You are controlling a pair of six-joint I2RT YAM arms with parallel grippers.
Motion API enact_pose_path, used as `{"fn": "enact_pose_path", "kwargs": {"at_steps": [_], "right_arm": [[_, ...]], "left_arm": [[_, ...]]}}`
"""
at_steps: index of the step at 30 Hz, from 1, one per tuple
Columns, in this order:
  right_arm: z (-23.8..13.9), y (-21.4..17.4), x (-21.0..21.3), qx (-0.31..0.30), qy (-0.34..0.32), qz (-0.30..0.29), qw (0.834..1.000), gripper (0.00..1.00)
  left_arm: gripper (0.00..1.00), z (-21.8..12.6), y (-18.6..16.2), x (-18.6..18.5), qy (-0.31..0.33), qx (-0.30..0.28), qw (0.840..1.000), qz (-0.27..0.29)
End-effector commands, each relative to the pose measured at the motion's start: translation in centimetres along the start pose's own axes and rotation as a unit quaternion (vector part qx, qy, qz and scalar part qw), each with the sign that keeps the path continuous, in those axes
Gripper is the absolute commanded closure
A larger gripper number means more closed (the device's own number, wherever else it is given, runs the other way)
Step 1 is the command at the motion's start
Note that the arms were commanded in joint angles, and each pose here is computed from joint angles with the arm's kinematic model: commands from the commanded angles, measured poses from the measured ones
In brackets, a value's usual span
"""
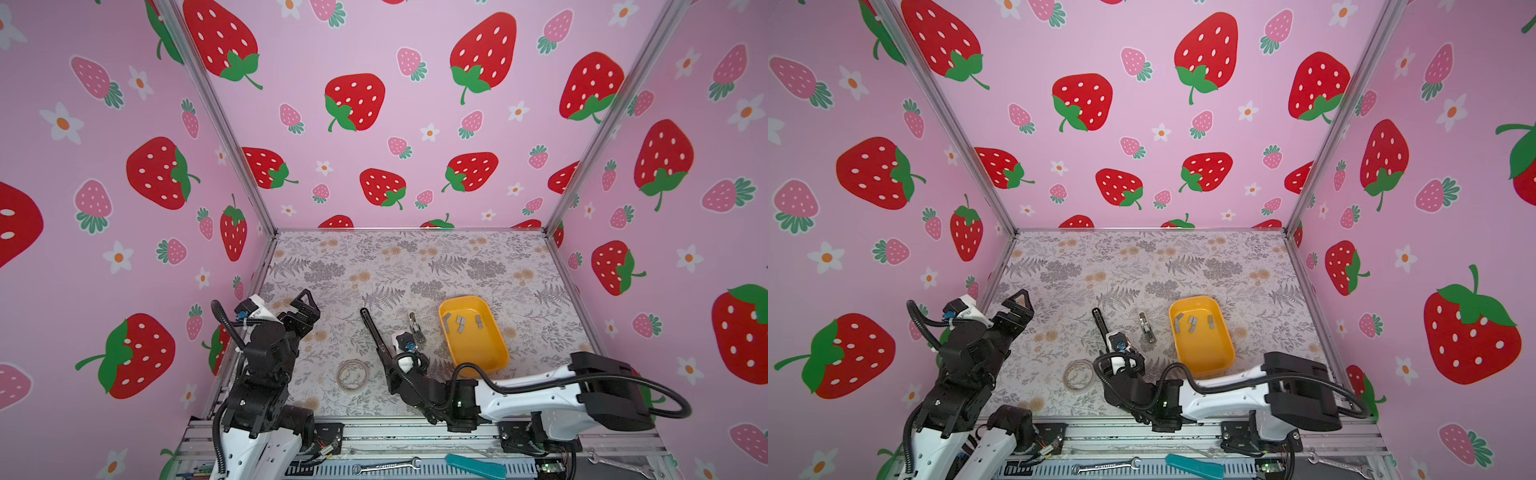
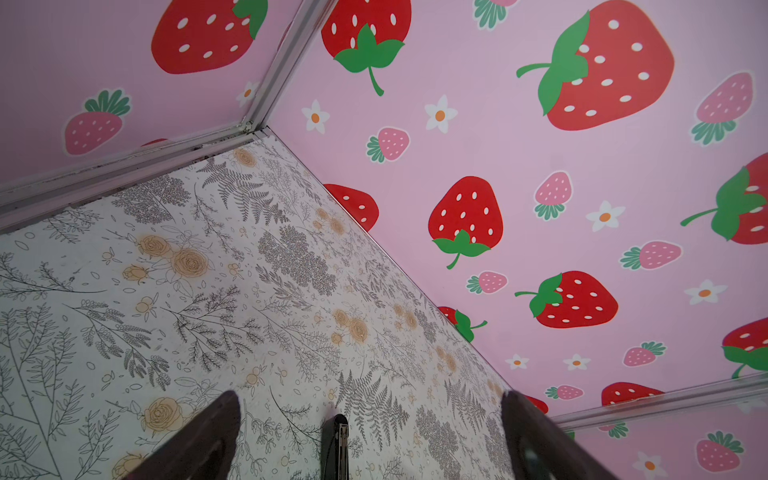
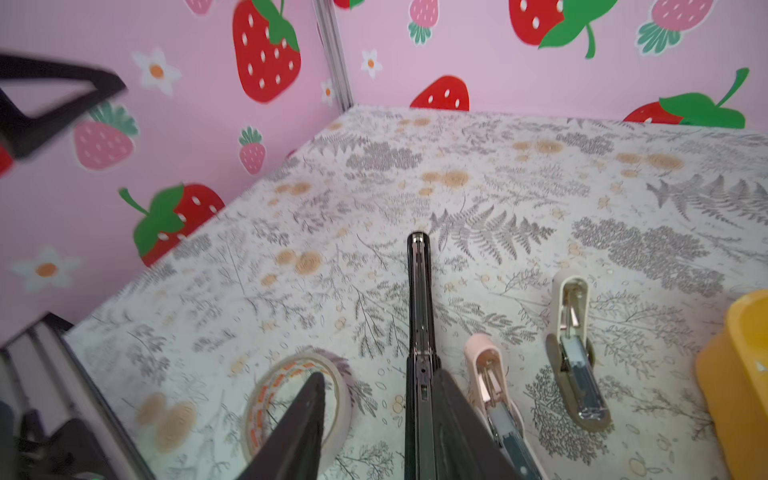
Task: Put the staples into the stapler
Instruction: 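Release the stapler and move the right gripper over the yellow tray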
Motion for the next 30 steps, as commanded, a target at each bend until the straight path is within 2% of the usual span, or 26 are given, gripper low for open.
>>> {"fn": "enact_pose_path", "kwargs": {"at_steps": [1, 5, 7, 10, 14, 16, 18, 25, 28, 30], "right_arm": [[-2.1, 2.2, -2.2, 0.018, -0.018, -0.034, 0.999, 0.58], [-2.6, 5.1, -6.5, 0.038, -0.083, -0.052, 0.994, 0.6], [-1.9, 5.9, -10.1, 0.061, -0.121, -0.049, 0.99, 0.61], [-0.8, 5.9, -15.2, 0.091, -0.152, -0.03, 0.984, 0.61], [0.0, 5.4, -19.8, 0.118, -0.196, -0.017, 0.973, 0.63], [0.5, 4.8, -21.5, 0.136, -0.2, 0.008, 0.97, 0.67], [0.9, 4.1, -22.3, 0.145, -0.189, 0.023, 0.971, 0.69], [2.6, 2.1, -24.1, 0.175, -0.222, 0.021, 0.959, 0.7], [3.3, 1.3, -25.1, 0.193, -0.25, 0.016, 0.949, 0.73], [3.6, 0.8, -25.9, 0.206, -0.282, 0.008, 0.937, 0.76]], "left_arm": [[0.01, -1.1, 0.6, -0.6, -0.015, 0.009, 1.0, -0.02], [0.01, -1.1, -1.6, -0.9, -0.098, 0.08, 0.992, 0.015], [0.01, -0.9, -2.5, -1.1, -0.146, 0.089, 0.983, 0.069], [0.01, -0.1, -3.7, 0.6, -0.098, 0.104, 0.984, 0.103], [0.01, 2.3, -6.1, 2.1, -0.094, 0.123, 0.98, 0.124], [0.01, 3.4, -6.9, 3.0, -0.069, 0.127, 0.981, 0.132], [0.01, 4.3, -7.5, 3.5, -0.056, 0.131, 0.979, 0.143], [0.01, 6.0, -9.4, 6.3, -0.008, 0.109, 0.978, 0.178], [0.01, 6.4, -10.5, 7.8, 0.016, 0.104, 0.978, 0.181], [0.01, 6.5, -11.0, 7.8, -0.011, 0.106, 0.978, 0.178]]}}
Point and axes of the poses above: each gripper's point midway between its finger pads, its own z axis out along the fingers, its own x axis along the line the jaws close on, y = z × x, the point moved 9 cm from there along -z, back along the fingers
